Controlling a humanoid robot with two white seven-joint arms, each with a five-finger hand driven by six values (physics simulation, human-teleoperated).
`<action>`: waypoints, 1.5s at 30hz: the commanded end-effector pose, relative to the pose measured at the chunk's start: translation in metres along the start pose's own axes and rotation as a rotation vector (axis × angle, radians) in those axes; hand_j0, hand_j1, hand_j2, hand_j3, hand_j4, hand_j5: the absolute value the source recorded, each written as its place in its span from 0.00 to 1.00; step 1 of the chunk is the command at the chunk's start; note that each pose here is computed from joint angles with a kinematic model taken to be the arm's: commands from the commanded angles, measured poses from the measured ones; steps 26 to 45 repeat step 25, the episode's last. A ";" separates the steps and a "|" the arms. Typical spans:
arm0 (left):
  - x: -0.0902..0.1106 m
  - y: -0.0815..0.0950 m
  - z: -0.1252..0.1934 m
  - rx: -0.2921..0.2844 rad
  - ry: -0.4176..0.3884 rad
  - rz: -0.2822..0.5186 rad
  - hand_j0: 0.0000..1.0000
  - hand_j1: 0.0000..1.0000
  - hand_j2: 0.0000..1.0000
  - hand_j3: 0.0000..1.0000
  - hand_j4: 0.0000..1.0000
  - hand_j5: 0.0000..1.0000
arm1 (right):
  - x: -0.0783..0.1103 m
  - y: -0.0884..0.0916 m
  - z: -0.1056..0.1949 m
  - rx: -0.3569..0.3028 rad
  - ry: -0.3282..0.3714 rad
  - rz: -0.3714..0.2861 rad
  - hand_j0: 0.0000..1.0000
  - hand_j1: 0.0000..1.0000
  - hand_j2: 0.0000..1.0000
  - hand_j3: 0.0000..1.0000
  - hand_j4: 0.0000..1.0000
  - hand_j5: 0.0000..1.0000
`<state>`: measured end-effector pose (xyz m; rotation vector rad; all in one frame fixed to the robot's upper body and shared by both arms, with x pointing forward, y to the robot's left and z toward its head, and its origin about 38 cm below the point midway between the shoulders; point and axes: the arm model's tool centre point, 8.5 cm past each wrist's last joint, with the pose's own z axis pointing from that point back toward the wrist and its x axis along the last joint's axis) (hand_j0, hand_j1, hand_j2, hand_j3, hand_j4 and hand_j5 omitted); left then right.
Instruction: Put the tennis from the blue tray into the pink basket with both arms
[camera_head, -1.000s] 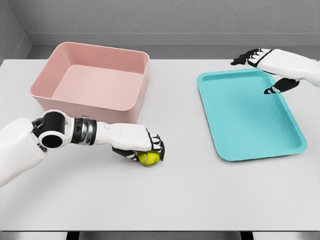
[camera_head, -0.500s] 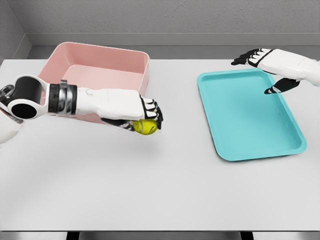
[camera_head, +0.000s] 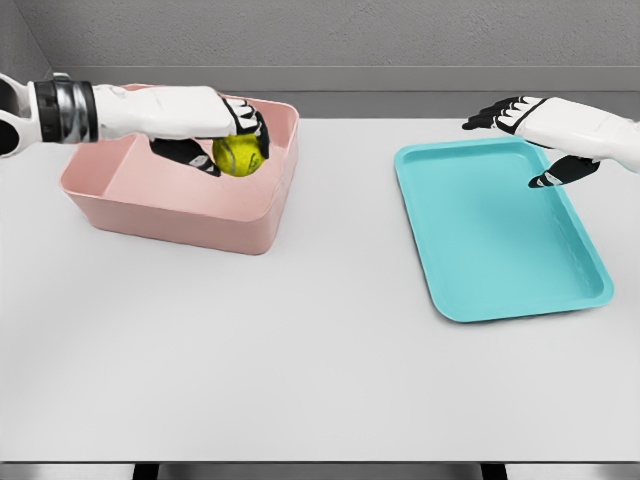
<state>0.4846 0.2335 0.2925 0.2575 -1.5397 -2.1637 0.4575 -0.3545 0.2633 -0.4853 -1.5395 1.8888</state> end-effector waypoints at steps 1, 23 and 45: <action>-0.023 -0.012 0.005 -0.003 0.065 0.062 0.35 0.35 0.35 0.35 0.35 0.35 | 0.000 -0.001 0.001 -0.005 0.001 -0.005 1.00 1.00 1.00 1.00 1.00 1.00; 0.038 -0.014 0.109 0.050 -0.002 0.044 1.00 1.00 1.00 1.00 1.00 1.00 | 0.001 -0.001 0.000 -0.007 -0.002 -0.004 1.00 1.00 1.00 1.00 1.00 1.00; 0.036 -0.027 0.114 0.041 0.013 0.072 1.00 1.00 1.00 1.00 1.00 1.00 | 0.001 -0.001 0.000 -0.007 -0.002 -0.004 1.00 1.00 1.00 1.00 1.00 1.00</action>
